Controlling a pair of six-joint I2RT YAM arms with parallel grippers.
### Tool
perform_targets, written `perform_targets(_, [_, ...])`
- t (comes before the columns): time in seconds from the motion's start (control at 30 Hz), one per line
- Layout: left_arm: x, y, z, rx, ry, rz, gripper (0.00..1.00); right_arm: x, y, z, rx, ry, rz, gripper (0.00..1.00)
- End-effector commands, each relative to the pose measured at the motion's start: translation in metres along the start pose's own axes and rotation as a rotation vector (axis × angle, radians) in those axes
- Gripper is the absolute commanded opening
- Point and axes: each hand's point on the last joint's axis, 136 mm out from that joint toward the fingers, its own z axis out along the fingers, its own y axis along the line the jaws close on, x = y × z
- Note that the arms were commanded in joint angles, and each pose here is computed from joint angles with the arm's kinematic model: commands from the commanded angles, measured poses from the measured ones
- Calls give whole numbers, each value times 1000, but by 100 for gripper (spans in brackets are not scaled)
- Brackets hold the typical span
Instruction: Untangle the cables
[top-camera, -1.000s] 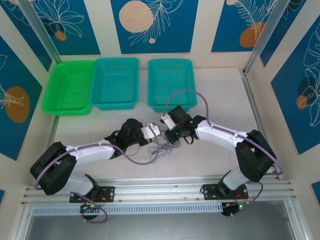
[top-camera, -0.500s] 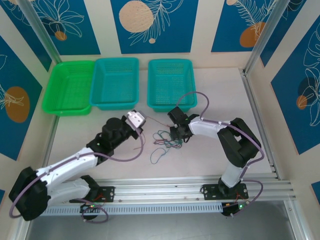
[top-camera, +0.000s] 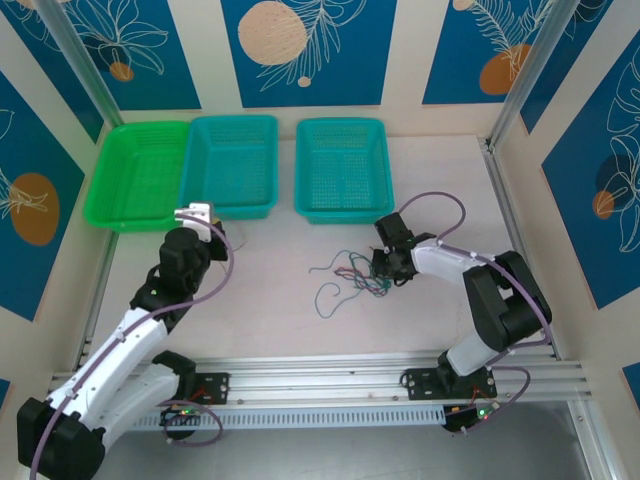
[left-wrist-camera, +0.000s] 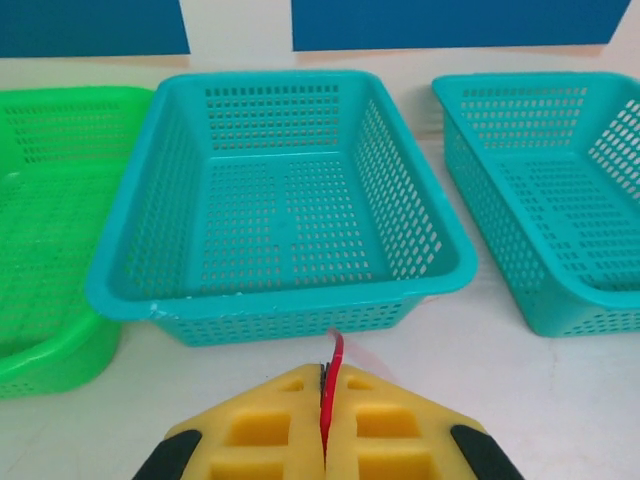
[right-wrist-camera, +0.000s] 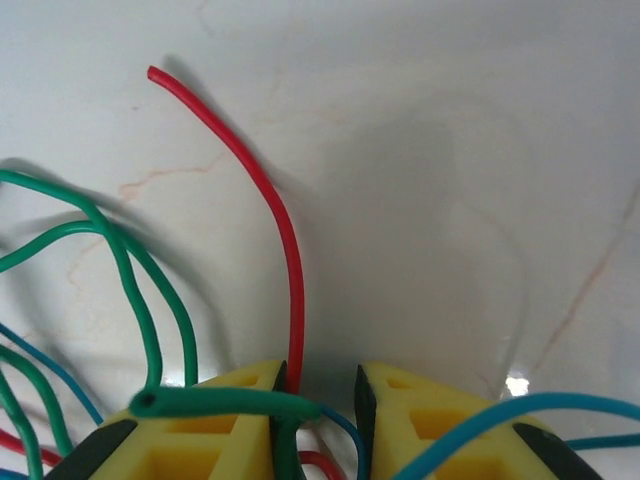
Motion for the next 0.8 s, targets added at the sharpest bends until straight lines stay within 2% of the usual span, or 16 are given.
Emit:
perform_targets(0.0, [-5, -31, -4, 190, -15, -81, 0, 7, 21, -12, -128, 31, -19, 28])
perform_targets(0.1, [-24, -50, -11, 294, -47, -101, 0, 5, 45, -30, -217, 27, -77, 30])
perform_targets(0.2, [-54, -65, -20, 379, -104, -104, 0, 1, 63, -53, -266, -14, -126, 55])
perform_targets(0.27, [-76, -71, -24, 411, -137, -105, 0, -4, 70, -69, -292, -49, -132, 63])
perform_targets(0.37, [-109, -78, -27, 431, -181, -104, 0, -14, 72, -95, -314, -112, -116, 66])
perform_targets(0.47, [-139, -86, -25, 454, -220, -101, 0, -22, 70, -120, -328, -178, -100, 77])
perform_targets(0.5, [-147, -87, -21, 452, -225, -99, 0, -23, 70, -129, -342, -202, -95, 83])
perform_targets(0.57, [-160, -85, -11, 415, -239, -87, 0, -26, 72, -144, -373, -246, -97, 86])
perform_targets(0.6, [-165, -79, -3, 363, -243, -79, 0, -28, 72, -151, -387, -264, -95, 92])
perform_targets(0.77, [-188, -31, 45, 105, -200, -16, 0, -27, 73, -171, -432, -292, -79, 94])
